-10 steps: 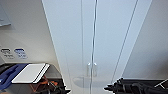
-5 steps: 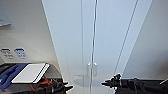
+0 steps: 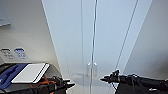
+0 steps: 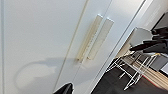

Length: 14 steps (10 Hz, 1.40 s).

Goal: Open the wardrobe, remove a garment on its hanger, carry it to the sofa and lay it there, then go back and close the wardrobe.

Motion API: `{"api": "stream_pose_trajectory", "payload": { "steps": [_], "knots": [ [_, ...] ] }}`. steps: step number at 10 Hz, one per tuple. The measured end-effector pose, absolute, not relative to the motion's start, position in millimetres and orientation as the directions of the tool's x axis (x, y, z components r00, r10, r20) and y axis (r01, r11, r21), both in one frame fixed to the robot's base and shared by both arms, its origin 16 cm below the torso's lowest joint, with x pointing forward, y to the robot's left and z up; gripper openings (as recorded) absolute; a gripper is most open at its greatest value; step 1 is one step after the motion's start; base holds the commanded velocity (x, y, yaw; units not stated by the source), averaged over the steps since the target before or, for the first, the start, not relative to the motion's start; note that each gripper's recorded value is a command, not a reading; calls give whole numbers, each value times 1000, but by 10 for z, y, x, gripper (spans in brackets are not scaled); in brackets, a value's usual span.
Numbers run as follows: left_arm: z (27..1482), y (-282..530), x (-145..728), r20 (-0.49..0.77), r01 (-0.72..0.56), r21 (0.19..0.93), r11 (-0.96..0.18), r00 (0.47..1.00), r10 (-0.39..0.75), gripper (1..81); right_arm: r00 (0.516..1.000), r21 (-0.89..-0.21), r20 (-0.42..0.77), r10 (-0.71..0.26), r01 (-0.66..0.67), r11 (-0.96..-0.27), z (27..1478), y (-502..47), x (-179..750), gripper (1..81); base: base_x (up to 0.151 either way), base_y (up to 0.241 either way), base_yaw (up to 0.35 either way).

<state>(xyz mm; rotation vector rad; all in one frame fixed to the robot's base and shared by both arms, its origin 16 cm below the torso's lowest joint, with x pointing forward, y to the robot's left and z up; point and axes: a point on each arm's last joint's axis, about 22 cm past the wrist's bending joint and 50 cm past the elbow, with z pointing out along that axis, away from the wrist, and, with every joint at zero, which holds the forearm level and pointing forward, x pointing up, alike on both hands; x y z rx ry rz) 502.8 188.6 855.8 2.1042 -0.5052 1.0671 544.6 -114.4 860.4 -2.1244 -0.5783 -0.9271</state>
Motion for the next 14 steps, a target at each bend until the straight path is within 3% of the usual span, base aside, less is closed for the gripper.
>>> {"api": "stream_pose_trajectory", "payload": {
  "steps": [6,14],
  "knots": [
    [8556,1728,5452,820,-601,411,-685,573,-11,811,601,-426,791,113,674,-604,8802,-761,5700,811,0,0,0],
    [8533,1512,5780,811,-595,406,-694,585,-27,811,596,-416,795,111,669,-616,8741,-510,5932,811,0,0,0]
  ]
}}
